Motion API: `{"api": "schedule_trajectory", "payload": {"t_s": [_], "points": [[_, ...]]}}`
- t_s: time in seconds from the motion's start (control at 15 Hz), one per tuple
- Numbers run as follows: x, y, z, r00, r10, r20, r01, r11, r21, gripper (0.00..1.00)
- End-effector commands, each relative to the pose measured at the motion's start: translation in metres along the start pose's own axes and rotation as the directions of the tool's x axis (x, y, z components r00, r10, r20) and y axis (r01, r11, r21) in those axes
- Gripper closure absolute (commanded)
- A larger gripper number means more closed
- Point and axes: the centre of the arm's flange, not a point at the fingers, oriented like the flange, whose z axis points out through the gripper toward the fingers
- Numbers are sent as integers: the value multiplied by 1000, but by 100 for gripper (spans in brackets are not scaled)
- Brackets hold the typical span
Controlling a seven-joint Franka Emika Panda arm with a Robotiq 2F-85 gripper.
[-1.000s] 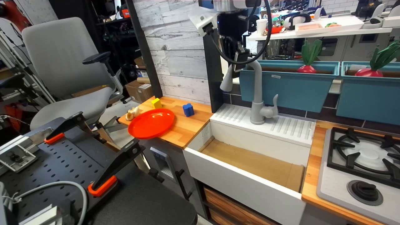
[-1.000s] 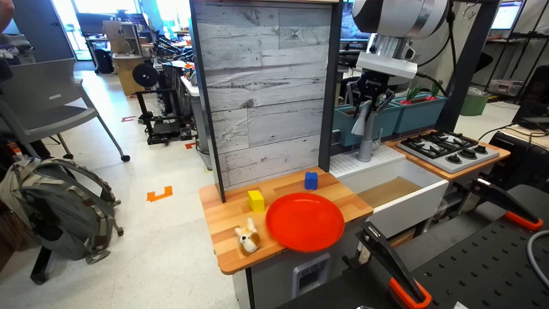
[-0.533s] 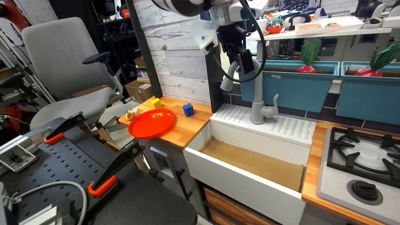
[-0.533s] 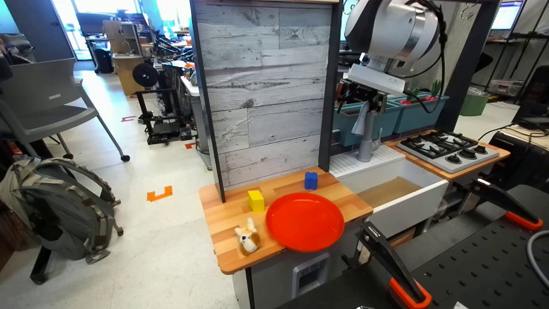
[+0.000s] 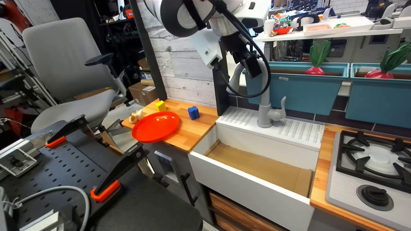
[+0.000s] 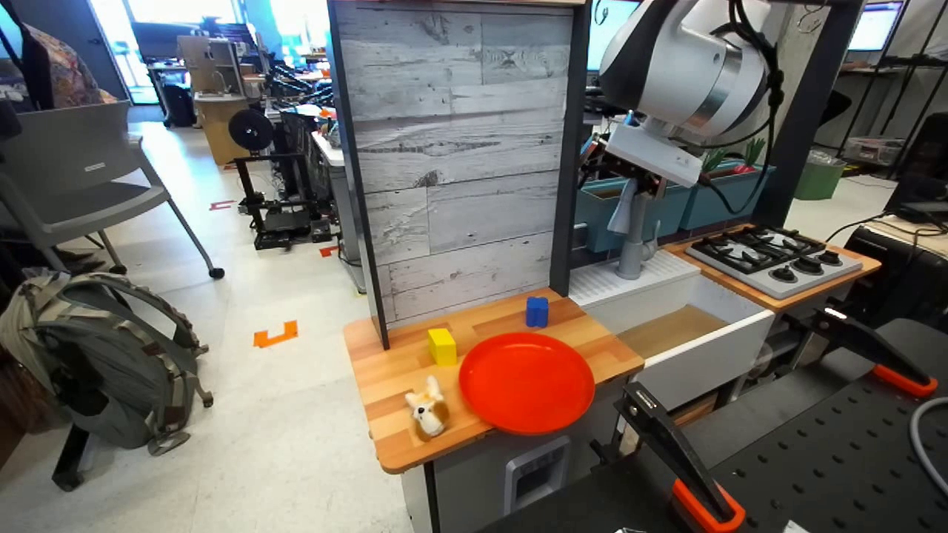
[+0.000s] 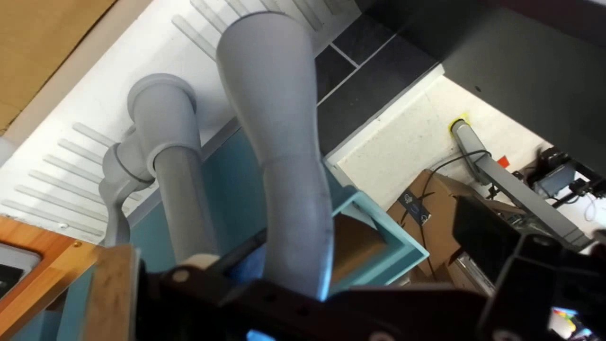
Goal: Turn the faucet to the left
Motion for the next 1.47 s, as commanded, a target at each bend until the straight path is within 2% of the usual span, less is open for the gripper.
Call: {"api": "schedule_trajectory", "payload": {"t_s": [0.0,0.27,0.67,1.0,1.27,1.33,1.4], "points": [[-7,-3,-6,996,-65,-62,70,994,82,0],[-24,5,-26,991,-107,-85,114,990,84,0],[-32,5,-65,983,-150,-108,158,985,69,0],[-59,-3,-105,970,-237,-46,238,971,34,0],[-92,-19,-124,930,-363,48,364,931,-3,0],[-76,-10,-98,954,-299,6,299,954,24,0],[-81,-14,-103,951,-309,13,308,951,23,0]]}}
